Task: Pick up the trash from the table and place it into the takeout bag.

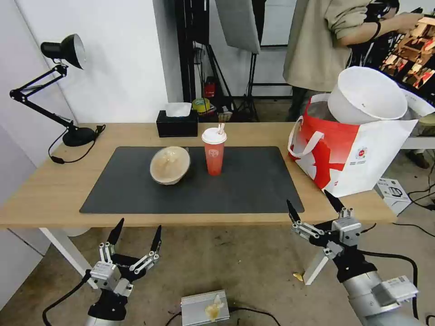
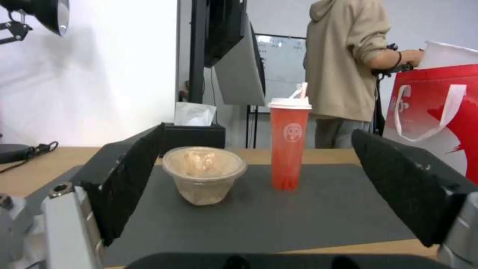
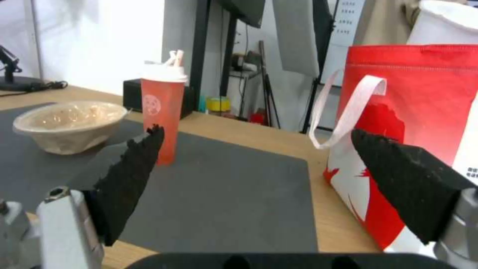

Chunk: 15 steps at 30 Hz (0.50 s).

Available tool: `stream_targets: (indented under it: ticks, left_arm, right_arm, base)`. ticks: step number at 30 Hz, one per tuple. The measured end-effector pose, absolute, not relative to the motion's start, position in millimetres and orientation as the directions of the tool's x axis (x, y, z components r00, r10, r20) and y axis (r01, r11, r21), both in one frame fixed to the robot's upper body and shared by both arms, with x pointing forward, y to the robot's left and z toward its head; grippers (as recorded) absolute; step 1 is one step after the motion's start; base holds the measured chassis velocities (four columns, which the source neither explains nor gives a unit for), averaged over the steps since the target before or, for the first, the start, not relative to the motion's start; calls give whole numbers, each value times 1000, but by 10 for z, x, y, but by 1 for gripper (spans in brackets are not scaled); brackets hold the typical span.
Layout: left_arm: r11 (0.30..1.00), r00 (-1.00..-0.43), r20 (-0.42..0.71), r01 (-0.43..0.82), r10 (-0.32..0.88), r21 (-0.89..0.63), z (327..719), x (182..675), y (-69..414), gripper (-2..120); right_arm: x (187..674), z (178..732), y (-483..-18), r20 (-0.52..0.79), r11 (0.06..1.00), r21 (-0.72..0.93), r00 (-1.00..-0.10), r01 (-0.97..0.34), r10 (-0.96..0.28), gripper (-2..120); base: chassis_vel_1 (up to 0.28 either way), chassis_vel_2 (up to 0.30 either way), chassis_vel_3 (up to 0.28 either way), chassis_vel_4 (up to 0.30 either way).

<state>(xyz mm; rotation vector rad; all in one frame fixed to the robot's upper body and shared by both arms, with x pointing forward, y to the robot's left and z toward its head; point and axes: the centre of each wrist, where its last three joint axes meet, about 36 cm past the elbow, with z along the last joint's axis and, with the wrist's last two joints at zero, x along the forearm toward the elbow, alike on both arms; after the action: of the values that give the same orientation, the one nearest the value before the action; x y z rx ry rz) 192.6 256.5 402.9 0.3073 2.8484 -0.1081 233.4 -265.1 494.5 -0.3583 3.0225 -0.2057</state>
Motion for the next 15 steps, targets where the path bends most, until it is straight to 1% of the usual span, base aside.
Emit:
stream_targets:
  ticks: [15]
  left_arm:
    - [977, -942, -275, 209, 190, -43, 4020, 1922, 2580, 100]
  right_arm:
    - [2361, 4917, -2662, -70, 961, -145, -967, -234, -246, 95]
  base:
    - [0, 0, 0, 0]
